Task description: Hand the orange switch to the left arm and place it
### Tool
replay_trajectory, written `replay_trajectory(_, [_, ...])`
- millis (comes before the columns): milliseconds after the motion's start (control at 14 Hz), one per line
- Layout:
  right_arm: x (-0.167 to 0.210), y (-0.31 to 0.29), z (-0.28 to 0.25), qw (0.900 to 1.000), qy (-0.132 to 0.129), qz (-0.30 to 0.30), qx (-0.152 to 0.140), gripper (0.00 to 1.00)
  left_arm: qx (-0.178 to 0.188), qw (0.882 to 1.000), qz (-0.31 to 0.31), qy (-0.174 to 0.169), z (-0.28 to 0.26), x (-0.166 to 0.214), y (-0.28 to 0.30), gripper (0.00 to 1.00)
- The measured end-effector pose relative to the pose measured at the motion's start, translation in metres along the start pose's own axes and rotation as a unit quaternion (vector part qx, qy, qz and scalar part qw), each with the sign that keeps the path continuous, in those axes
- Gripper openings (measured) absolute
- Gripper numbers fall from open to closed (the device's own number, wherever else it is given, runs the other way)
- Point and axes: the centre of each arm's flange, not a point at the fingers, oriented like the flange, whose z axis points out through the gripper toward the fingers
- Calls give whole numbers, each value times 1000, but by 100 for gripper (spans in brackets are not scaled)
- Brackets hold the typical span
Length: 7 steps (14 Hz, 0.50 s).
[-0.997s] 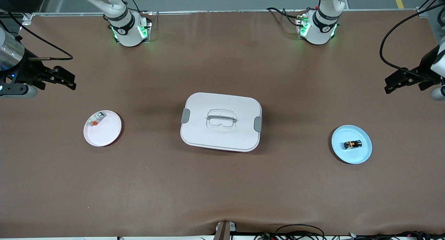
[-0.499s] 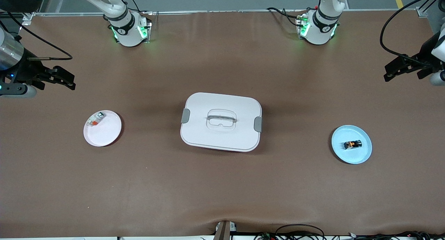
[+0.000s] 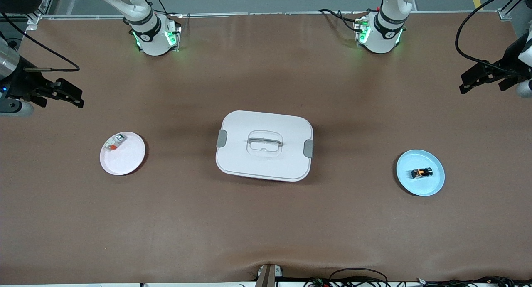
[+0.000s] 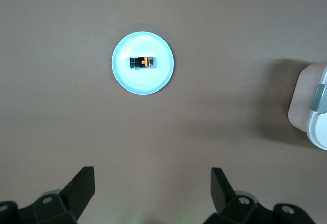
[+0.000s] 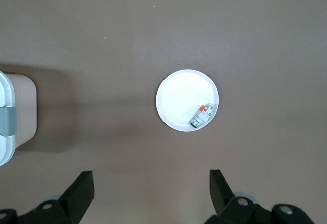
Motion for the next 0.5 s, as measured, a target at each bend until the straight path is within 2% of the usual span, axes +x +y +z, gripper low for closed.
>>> replay_trajectory(499, [0,-3,-4,1000,4,-3,0,100,-1,1000,6,1,-1,-1,6,100])
